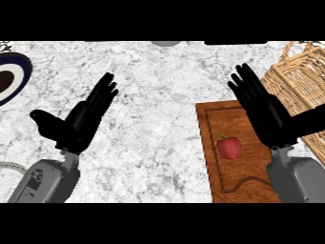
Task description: Pick the bell pepper from the cutting board and place it in the basket
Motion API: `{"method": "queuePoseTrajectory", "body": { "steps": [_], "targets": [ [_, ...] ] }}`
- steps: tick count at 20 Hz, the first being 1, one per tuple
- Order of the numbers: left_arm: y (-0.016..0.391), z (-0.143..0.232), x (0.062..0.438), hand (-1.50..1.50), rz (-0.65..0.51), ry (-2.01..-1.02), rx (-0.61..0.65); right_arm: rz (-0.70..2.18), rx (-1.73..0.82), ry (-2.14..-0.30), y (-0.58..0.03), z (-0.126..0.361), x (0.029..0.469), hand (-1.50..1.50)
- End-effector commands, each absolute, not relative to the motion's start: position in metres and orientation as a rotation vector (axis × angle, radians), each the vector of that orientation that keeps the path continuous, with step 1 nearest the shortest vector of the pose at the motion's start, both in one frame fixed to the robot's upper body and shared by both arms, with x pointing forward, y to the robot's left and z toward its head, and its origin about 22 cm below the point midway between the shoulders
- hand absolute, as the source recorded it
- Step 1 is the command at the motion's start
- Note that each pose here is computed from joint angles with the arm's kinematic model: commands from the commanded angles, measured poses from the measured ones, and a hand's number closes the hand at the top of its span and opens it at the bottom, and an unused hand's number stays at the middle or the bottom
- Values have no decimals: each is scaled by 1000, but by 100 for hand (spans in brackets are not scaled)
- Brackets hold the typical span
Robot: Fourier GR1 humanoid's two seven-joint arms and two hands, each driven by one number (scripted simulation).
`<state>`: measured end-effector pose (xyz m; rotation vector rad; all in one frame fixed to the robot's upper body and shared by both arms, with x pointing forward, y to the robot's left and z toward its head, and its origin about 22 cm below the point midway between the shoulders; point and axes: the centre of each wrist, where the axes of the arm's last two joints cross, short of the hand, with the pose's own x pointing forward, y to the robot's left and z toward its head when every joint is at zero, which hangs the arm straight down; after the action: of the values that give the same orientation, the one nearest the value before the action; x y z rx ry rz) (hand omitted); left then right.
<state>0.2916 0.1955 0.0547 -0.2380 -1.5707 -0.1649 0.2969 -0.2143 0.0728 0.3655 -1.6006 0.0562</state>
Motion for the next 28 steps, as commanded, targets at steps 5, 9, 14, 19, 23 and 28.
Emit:
{"method": "queuePoseTrajectory", "body": {
  "steps": [5, 9, 14, 19, 23, 28],
  "targets": [
    [239, 50, 279, 0, 12, -1688, 74, 190, -178, -1930, -256, 92, 256, 150],
    [242, 33, 267, 0, 34, -1653, 81, 597, -203, -2052, -202, 70, 232, 150],
    [243, 32, 260, 0, 53, -1655, 89, 346, -572, -1990, -151, 29, 209, -150],
    [250, 27, 251, 0, 88, -1643, 141, 317, -1020, -1795, -186, 16, 203, -150],
    [256, 34, 252, 0, 87, -1656, 164, 405, -1223, -1573, -211, 16, 191, -150],
    [257, 34, 248, 0, 82, -1662, 166, 611, -1279, -1272, -210, 29, 171, -150]
  ]
}}
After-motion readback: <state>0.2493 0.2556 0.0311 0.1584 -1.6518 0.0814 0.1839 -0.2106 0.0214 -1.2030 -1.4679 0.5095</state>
